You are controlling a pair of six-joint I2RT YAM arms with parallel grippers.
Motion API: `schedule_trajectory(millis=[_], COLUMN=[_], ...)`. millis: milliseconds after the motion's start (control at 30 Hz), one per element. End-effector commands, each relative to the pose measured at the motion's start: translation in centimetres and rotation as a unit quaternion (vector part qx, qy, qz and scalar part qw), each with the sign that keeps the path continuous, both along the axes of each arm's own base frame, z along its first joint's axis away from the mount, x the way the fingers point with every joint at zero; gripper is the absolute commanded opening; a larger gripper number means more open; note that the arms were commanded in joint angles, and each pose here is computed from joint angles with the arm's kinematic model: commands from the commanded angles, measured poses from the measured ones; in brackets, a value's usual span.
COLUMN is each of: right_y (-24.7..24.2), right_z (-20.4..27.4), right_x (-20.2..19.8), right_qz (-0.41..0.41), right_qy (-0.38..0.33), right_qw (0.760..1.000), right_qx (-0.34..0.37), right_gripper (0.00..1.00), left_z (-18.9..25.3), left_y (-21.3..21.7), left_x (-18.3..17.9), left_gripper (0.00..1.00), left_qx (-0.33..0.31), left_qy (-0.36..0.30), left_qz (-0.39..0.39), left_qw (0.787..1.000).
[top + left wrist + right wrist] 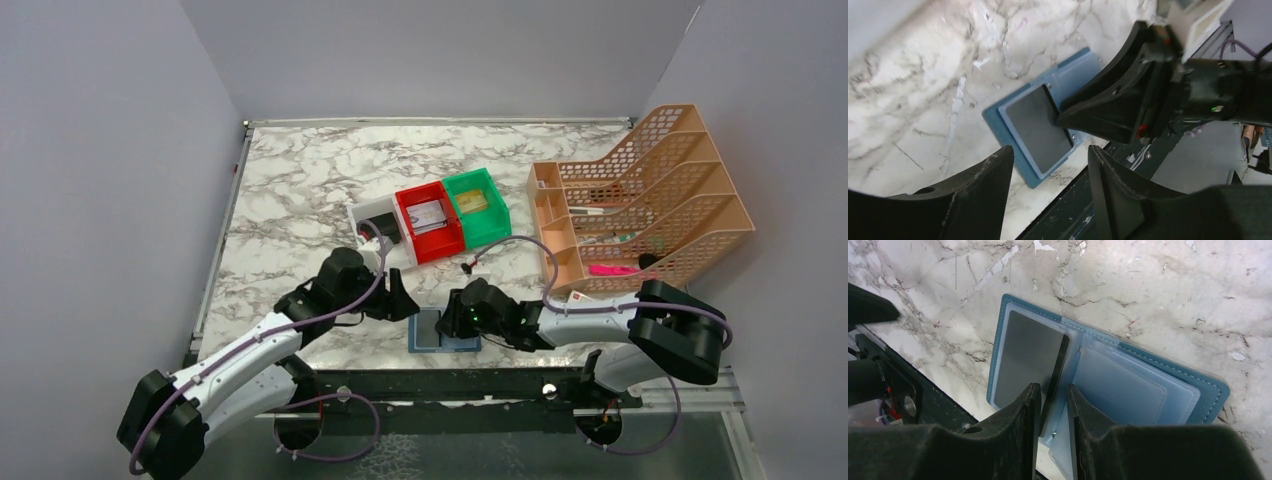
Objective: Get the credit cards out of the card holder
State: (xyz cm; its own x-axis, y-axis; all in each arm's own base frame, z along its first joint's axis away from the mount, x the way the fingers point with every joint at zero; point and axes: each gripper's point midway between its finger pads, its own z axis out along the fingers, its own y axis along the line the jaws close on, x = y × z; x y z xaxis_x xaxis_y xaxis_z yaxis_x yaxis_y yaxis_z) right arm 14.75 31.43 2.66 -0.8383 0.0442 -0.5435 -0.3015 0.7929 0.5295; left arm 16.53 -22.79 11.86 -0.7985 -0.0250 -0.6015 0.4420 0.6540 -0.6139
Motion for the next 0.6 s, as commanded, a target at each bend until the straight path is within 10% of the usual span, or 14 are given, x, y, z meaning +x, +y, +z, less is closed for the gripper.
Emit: schedule_trajectory(millis=[0,567], right_y=[-0.9,-1.6], right_z=[-0.7,-1.1], right_x=[-0.5,-0.9], right_qz=[-0.010,-0.014], right_qy=[0.015,0.020], right_qw=[1.000,1.000], right_qx=[0.003,0.005], right_gripper=[0.30,0.33], left_z=[-1.9,-5.7], left_y=[-1.3,-3.5], left_x=[-0.5,-2.4], left_gripper=[0.57,0.54], left_qx=[-0.010,0.044], left_qy=[0.023,0.058], left_qz=[0.019,-0.007], left_qw=[1.000,0.997])
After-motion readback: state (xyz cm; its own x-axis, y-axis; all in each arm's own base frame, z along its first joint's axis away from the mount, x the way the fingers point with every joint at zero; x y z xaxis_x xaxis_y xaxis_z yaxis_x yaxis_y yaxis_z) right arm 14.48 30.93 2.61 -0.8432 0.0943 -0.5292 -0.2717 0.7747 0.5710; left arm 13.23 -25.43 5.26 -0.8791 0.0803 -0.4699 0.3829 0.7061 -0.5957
